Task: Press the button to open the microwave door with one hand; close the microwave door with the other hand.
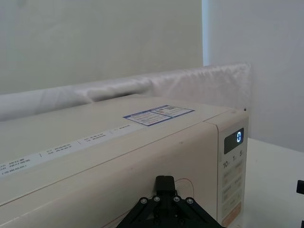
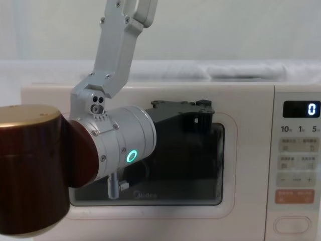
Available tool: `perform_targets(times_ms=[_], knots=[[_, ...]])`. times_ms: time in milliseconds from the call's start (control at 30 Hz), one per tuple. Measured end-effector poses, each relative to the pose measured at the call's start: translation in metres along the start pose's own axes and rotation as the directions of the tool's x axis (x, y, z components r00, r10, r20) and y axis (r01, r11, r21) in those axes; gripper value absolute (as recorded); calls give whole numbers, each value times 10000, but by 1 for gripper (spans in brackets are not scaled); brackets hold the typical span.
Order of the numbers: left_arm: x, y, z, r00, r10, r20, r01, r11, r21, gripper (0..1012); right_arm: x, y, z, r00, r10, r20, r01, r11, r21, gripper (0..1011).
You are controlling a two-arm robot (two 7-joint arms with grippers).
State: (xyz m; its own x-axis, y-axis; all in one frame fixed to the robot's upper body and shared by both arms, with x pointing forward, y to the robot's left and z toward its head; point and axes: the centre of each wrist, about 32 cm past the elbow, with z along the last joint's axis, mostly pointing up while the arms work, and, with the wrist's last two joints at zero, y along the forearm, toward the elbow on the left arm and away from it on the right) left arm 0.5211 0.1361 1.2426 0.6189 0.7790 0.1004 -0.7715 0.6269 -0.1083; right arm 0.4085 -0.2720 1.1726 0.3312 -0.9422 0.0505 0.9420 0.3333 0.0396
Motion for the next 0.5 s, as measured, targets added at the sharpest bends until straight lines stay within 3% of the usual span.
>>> perform_targets(times_ms=[233, 300, 500], knots=[[16, 28, 6, 9997, -184, -128, 184, 9998, -38, 0, 0, 0, 0, 10000, 0, 0, 0, 10000, 0, 1002], [8, 76, 16, 9975, -673, -234, 670, 9977, -110, 0, 0, 0, 0, 10000, 0, 0, 0, 10000, 0, 1002], [-40, 183, -4, 9933, -1091, -368, 1087, 9940, -128, 0, 0, 0, 0, 10000, 0, 1, 0, 10000, 0, 1002]])
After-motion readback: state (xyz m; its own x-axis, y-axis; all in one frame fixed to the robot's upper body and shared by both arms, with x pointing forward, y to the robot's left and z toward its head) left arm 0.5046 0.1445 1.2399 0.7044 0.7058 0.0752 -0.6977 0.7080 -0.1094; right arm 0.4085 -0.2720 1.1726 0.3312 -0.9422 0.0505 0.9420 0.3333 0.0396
